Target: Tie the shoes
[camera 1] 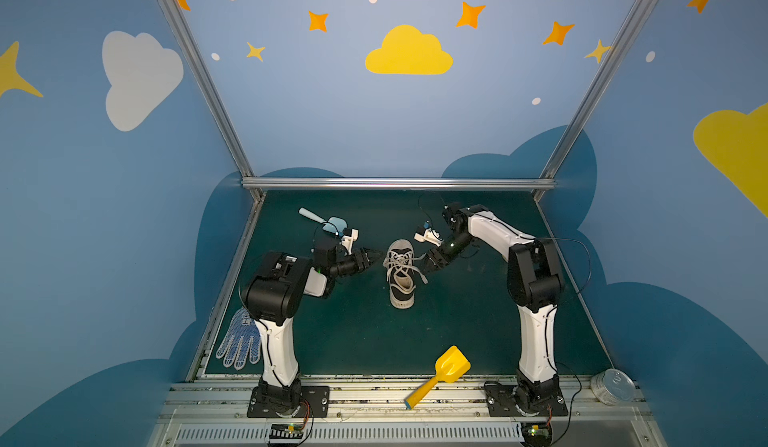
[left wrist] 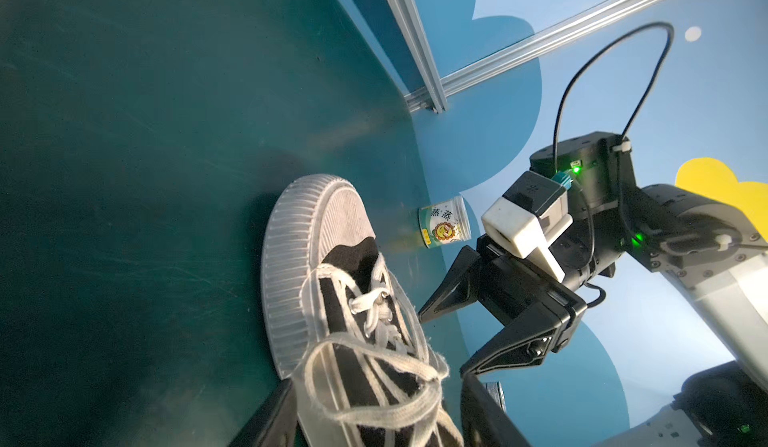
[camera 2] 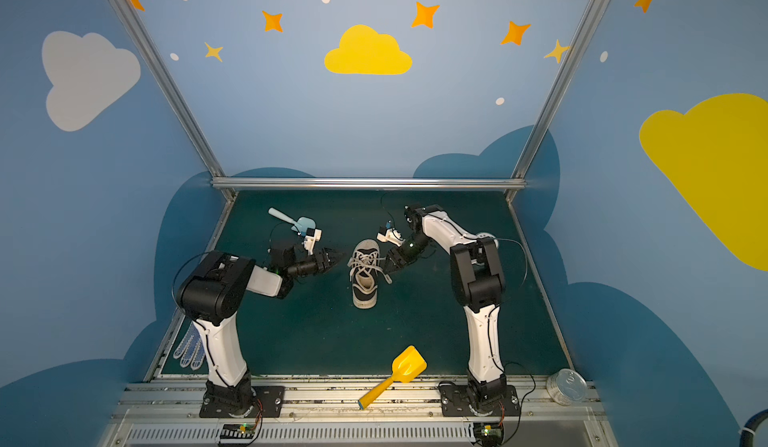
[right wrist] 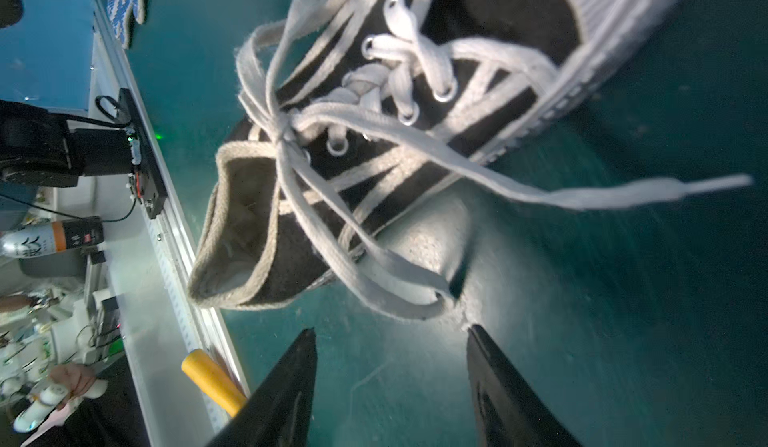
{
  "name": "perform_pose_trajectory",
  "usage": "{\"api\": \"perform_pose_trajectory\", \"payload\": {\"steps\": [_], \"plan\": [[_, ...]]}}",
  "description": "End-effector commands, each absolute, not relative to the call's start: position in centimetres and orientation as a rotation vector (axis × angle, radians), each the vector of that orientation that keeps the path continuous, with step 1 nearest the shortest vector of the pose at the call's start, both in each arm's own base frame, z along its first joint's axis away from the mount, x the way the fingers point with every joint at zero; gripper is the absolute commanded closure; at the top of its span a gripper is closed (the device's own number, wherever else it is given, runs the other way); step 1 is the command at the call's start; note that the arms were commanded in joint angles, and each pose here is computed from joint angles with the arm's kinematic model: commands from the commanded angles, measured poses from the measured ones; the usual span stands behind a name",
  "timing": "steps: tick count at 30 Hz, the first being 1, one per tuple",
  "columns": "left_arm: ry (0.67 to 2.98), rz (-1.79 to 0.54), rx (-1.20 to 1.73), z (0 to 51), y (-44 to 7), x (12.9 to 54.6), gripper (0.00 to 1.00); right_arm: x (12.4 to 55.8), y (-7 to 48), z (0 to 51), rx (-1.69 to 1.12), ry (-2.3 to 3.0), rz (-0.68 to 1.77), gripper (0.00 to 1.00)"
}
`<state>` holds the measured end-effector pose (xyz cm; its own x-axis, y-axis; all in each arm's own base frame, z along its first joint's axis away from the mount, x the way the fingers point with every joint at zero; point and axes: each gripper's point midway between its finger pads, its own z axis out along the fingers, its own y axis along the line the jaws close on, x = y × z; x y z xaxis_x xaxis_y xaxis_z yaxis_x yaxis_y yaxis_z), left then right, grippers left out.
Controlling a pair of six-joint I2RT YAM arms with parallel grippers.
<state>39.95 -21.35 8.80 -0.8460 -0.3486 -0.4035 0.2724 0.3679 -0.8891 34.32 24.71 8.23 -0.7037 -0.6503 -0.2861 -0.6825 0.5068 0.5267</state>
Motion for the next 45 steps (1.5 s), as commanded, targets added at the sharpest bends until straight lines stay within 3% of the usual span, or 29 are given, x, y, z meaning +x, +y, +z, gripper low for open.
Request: {"api": "perform_pose_trajectory", "payload": {"steps": [1, 6, 19, 30, 39, 45], "plan": [[2.112, -1.467, 0.009, 9.3, -21.1, 38.9, 0.37, 35.5, 23.8, 11.0, -1.115, 2.639, 0.854, 0.41], [2.17, -1.463, 0.105, 8.9, -22.3, 36.8, 0.41, 35.3, 25.5, 13.0, -1.117, 2.568, 0.864, 0.45], [2.232, -1.564, 0.171, 7.0, -24.4, 34.8, 0.49, 34.0, 31.4, 12.7, -1.202, 2.529, 0.991, 0.65], [2.248, -1.593, 0.183, 5.9, -25.3, 34.2, 0.55, 34.3, 32.9, 11.0, -1.237, 2.549, 0.969, 0.66], [2.22, -1.592, 0.173, 6.4, -25.5, 34.5, 0.84, 34.9, 33.4, 9.9, -1.267, 2.555, 0.872, 0.64], [2.233, -1.565, 0.178, 6.8, -25.2, 34.5, 0.91, 34.9, 33.7, 9.3, -1.32, 2.534, 0.802, 0.6]]}}
